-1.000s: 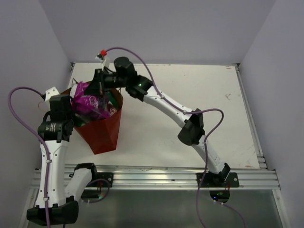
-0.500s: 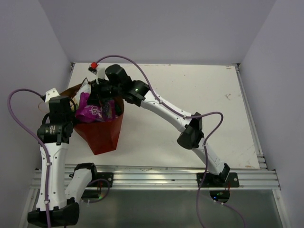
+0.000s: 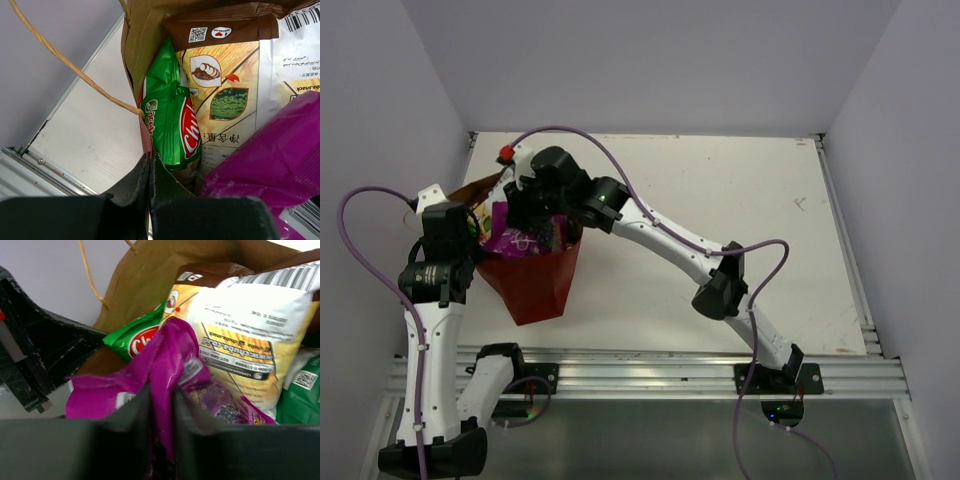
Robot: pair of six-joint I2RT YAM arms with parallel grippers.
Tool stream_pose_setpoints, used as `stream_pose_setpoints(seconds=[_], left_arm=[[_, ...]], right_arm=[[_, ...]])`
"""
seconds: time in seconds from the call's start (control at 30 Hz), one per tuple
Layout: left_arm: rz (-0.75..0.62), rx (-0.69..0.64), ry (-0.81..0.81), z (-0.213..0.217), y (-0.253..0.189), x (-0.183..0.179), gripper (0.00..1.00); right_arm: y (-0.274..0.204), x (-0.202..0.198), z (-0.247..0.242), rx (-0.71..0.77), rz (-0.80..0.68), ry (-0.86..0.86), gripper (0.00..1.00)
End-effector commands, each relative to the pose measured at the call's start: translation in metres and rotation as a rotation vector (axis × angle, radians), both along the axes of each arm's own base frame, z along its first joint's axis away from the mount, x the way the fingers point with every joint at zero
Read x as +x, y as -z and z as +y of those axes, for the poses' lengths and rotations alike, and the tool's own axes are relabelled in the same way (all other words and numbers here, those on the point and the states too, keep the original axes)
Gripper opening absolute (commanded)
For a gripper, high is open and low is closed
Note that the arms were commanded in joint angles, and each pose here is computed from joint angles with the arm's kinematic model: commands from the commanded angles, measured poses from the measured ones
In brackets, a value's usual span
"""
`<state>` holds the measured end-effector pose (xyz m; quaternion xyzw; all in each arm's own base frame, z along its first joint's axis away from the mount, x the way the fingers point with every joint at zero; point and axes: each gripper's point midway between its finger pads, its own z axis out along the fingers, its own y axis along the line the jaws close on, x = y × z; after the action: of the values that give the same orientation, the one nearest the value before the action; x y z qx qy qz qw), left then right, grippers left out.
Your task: Place the snacks into the paper bag
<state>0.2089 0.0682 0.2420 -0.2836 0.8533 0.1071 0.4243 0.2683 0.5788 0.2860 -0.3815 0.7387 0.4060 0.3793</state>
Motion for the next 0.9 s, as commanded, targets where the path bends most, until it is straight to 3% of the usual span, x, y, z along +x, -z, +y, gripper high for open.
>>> stream_pose_setpoints(seconds=[0.0,0.07,0.17,0.27,0.6,0.87], left_arm=[[-0.053,0.002,0.035,-0.003,-0.008,0.01,0.0],[-0.053,0.003,0.035,-0.003,-0.008,0.011,0.0],[-0.05,0.004,0.035,-0.003,-0.007,0.01,0.0],[-0.054,0.003,0.035,-0.003,-0.008,0.011,0.0],[-0.055,0.008,0.031,-0.002,-0.013,0.012,0.0],[-0.055,0.009,0.034,-0.002,-0.017,0.015,0.0]], right_arm=[[-0.046,0.002,-0.028,0.006,-0.067,0.072,0.31],[-0.096,-0.001,-0.041,0.098,-0.125,0.094,0.53],[-0.138,0.003,-0.063,0.159,-0.2,0.154,0.61],[-0.142,0.017,-0.078,0.146,-0.221,0.21,0.64],[-0.077,0.116,-0.106,0.066,-0.119,0.319,0.62],[-0.038,0.128,-0.092,0.069,-0.012,0.26,0.62]])
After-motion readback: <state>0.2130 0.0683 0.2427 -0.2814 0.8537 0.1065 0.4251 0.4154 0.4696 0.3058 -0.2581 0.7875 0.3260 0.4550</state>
